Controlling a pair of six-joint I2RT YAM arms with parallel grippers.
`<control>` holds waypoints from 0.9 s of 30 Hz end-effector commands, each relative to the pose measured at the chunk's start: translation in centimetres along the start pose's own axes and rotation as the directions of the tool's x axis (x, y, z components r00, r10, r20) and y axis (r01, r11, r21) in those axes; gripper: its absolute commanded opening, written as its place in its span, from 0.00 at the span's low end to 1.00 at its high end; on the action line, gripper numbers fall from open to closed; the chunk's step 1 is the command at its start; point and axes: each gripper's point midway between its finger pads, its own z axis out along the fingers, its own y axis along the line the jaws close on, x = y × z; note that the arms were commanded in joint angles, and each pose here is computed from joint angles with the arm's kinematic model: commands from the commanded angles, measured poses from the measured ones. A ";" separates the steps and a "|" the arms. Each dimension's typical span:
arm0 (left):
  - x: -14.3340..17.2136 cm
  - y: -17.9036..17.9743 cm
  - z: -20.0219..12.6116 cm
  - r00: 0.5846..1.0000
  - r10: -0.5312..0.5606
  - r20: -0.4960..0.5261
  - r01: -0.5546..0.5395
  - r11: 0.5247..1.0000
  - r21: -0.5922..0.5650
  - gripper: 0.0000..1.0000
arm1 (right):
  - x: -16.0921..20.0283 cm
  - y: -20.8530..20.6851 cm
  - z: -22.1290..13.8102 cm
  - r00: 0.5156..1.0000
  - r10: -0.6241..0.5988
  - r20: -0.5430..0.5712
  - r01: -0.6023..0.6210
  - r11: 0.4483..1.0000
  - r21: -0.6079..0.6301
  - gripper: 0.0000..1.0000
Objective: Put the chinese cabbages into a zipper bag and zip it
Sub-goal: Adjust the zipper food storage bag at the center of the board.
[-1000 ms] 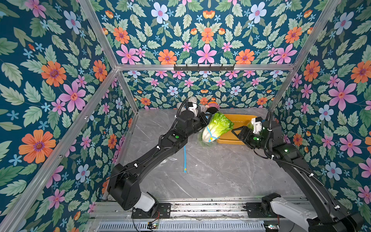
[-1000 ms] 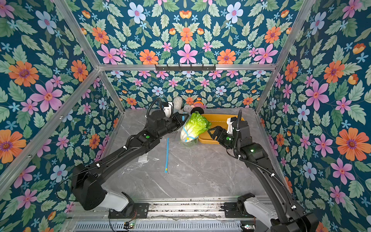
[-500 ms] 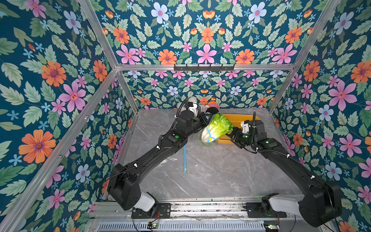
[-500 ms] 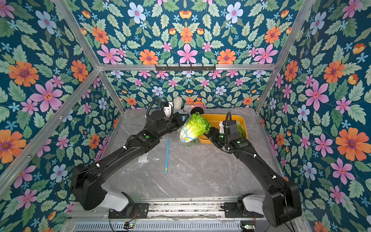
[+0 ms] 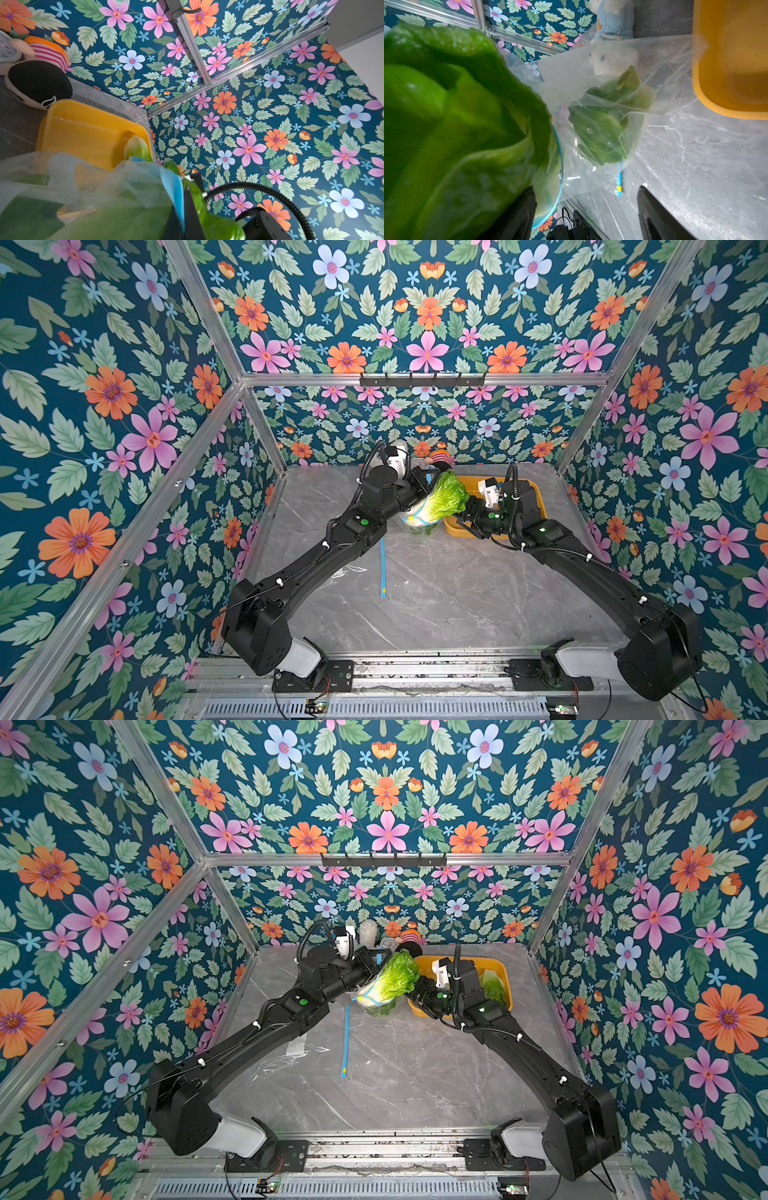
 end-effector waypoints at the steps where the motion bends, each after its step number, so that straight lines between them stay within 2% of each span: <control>1: -0.1 -2.6 -0.6 0.997 -0.074 -0.012 0.075 0.990 0.120 0.00 | -0.5 2.8 -0.3 0.998 -0.054 0.021 0.056 0.993 -0.106 0.76; 5: -0.7 -2.1 -1.6 0.982 -0.188 -0.005 0.186 0.968 0.166 0.00 | -0.6 3.5 -1.0 0.997 -0.053 0.060 0.062 0.985 -0.160 0.73; 8: -0.7 -1.7 -1.8 0.964 -0.264 -0.010 0.261 0.945 0.198 0.00 | -0.1 3.5 -0.6 0.999 -0.040 0.026 0.044 0.982 -0.184 0.70; 17: -1.5 -1.7 -2.5 0.904 -0.428 -0.006 0.410 0.861 0.300 0.00 | 0.6 1.6 0.3 1.000 0.006 -0.010 -0.007 0.992 -0.129 0.59; 21: -1.6 -1.8 -2.4 0.890 -0.456 -0.014 0.436 0.842 0.319 0.00 | 0.5 1.2 0.5 1.000 0.017 -0.003 -0.017 0.992 -0.127 0.55; 27: -1.7 -1.6 -2.4 0.889 -0.458 -0.002 0.436 0.844 0.312 0.00 | 0.5 0.6 0.8 0.999 0.032 -0.002 -0.032 0.994 -0.108 0.51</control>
